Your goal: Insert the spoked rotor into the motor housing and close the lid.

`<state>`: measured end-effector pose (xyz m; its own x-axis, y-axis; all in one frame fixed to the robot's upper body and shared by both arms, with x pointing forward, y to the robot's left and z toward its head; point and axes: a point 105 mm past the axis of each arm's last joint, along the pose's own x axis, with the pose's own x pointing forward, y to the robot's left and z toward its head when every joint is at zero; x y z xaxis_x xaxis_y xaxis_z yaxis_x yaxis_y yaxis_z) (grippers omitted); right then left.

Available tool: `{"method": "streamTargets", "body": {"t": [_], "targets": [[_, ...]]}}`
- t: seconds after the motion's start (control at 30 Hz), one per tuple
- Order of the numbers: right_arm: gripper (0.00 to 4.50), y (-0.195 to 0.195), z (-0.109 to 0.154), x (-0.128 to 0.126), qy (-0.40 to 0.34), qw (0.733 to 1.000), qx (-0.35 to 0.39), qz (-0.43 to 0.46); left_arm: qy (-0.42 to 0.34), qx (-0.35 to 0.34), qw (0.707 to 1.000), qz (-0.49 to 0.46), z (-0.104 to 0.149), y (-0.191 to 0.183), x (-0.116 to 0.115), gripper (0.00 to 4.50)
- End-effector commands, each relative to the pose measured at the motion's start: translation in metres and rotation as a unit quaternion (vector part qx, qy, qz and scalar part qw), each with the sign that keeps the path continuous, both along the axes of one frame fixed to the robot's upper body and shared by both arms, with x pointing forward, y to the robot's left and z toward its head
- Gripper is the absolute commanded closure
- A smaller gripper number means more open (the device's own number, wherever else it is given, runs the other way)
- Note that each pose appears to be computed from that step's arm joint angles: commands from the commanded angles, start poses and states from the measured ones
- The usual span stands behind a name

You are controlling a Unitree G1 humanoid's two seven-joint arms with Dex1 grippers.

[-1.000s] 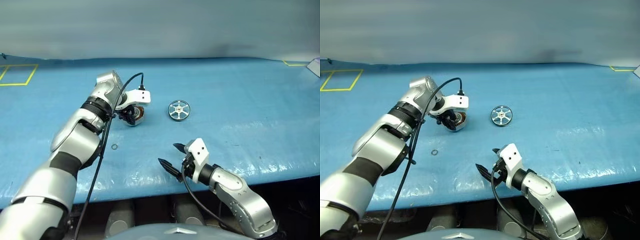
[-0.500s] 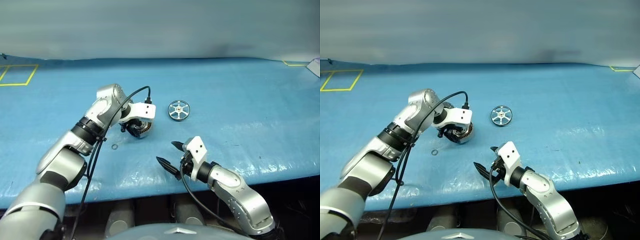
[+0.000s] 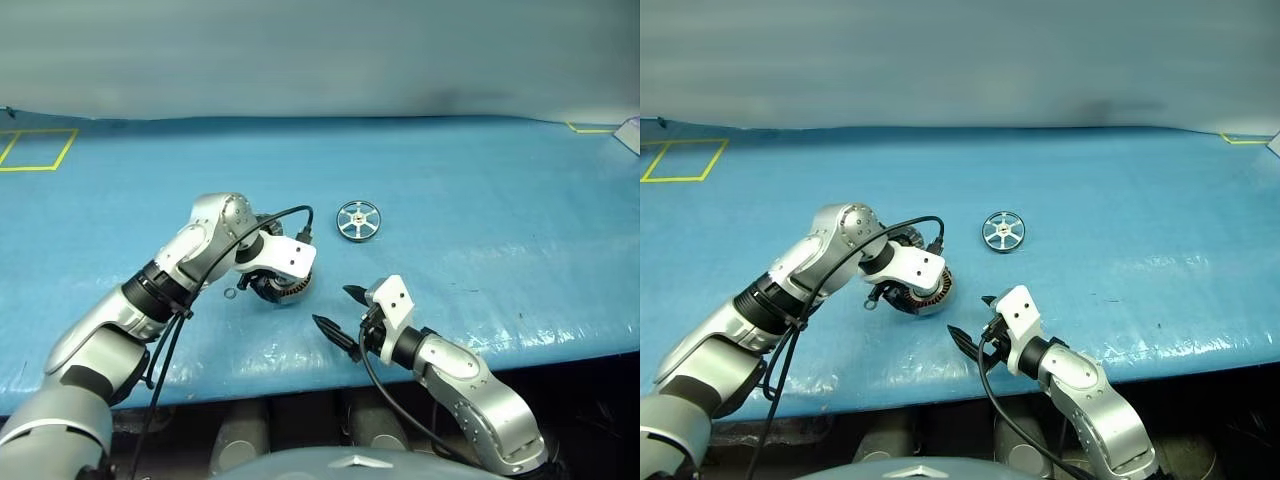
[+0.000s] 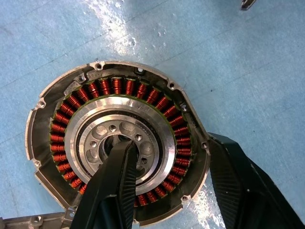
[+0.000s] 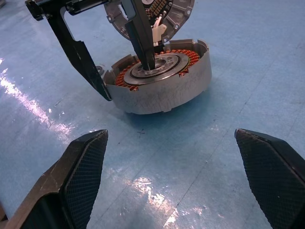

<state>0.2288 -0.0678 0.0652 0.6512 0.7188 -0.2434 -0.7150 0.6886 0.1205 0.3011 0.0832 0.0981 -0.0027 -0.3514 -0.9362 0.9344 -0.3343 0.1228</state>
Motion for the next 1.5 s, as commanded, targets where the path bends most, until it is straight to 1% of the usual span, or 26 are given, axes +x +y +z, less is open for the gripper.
{"method": "streamTargets", "body": {"t": [0.03,0.23,0.47,0.5,0.7,0.83,0.97,1.23,1.33,1.43,1.5], "targets": [[0.0,0.0,0.009,0.0,-0.019,1.0,0.011,-0.002,-0.007,-0.003,0.999,-0.043,0.002,-0.009,-0.004,2.59],[0.0,-0.001,0.009,-0.001,-0.019,1.0,0.008,-0.007,-0.014,0.0,0.996,-0.088,0.0,-0.018,-0.007,2.59],[0.0,-0.003,0.008,-0.002,-0.019,1.0,0.006,-0.011,-0.011,0.004,0.994,-0.113,0.0,-0.026,-0.01,2.59],[0.0,-0.003,0.008,-0.002,-0.019,1.0,0.005,-0.011,-0.012,0.007,0.993,-0.117,0.0,-0.026,-0.01,1.86],[0.0,-0.004,0.007,-0.003,-0.016,1.0,0.002,-0.01,-0.021,0.014,0.992,-0.126,0.002,-0.026,-0.008,0.01],[0.0,-0.003,0.007,-0.003,-0.015,1.0,0.002,-0.008,-0.032,-0.002,0.991,-0.127,0.011,-0.03,-0.008,0.01],[0.0,-0.004,0.007,-0.004,-0.014,1.0,0.002,-0.007,-0.029,-0.039,0.991,-0.127,0.024,-0.038,-0.013,0.01],[0.0,-0.005,0.007,-0.003,-0.011,1.0,-0.003,0.0,-0.033,-0.086,0.988,-0.121,0.047,-0.043,-0.022,0.01],[0.0,-0.004,0.007,-0.003,-0.012,1.0,-0.003,0.001,-0.031,-0.104,0.988,-0.113,0.054,-0.04,-0.027,0.01],[0.0,-0.005,0.008,-0.004,-0.011,1.0,-0.003,-0.001,-0.014,-0.138,0.987,-0.085,0.059,-0.03,-0.036,0.01],[0.0,-0.007,0.007,-0.005,-0.009,1.0,-0.004,-0.003,0.001,-0.174,0.983,-0.051,0.063,-0.02,-0.042,0.01]]}}
